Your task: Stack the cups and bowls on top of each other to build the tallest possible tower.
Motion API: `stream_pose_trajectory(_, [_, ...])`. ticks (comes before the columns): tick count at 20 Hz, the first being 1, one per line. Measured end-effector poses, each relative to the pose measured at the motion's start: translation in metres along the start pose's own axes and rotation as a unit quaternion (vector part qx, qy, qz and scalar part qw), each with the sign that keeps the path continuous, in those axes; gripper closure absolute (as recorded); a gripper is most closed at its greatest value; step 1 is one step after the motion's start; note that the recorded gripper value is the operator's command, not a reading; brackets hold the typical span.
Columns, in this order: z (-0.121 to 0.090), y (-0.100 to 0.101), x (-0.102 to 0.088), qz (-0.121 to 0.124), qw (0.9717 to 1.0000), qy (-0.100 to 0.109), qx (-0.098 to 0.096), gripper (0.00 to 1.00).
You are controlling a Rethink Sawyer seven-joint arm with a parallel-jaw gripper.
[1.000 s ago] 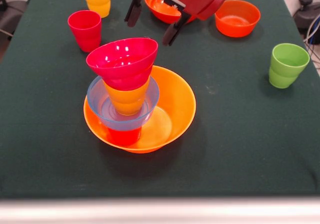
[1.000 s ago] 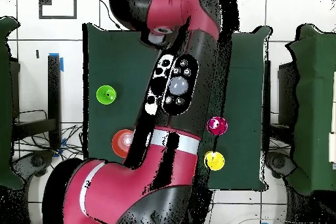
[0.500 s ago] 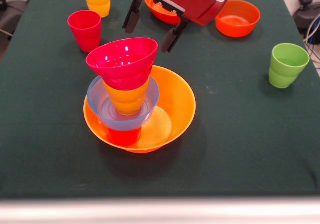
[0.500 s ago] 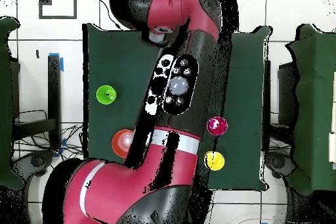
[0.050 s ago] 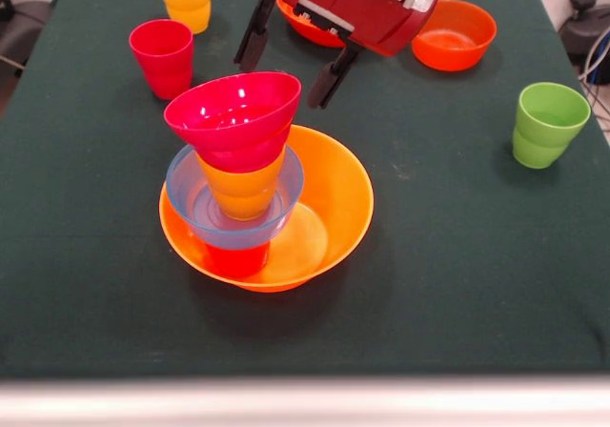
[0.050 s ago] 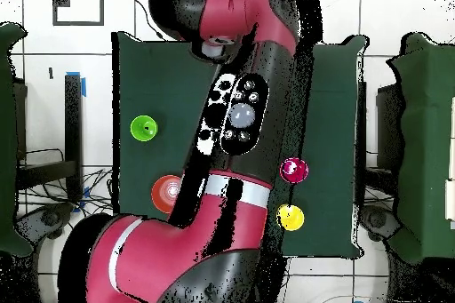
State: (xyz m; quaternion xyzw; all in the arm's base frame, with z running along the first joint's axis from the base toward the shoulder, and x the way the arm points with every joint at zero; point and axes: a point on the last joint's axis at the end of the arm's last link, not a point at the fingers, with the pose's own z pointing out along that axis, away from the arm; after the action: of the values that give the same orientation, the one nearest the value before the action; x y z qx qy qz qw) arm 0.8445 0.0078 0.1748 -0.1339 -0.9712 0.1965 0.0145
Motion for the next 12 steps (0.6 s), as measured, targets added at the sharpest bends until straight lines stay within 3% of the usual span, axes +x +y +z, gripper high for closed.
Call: stream_pose_trajectory(12, [0.021,0.006,0.003,-0.004,0.9999,0.009,0.001,0.00])
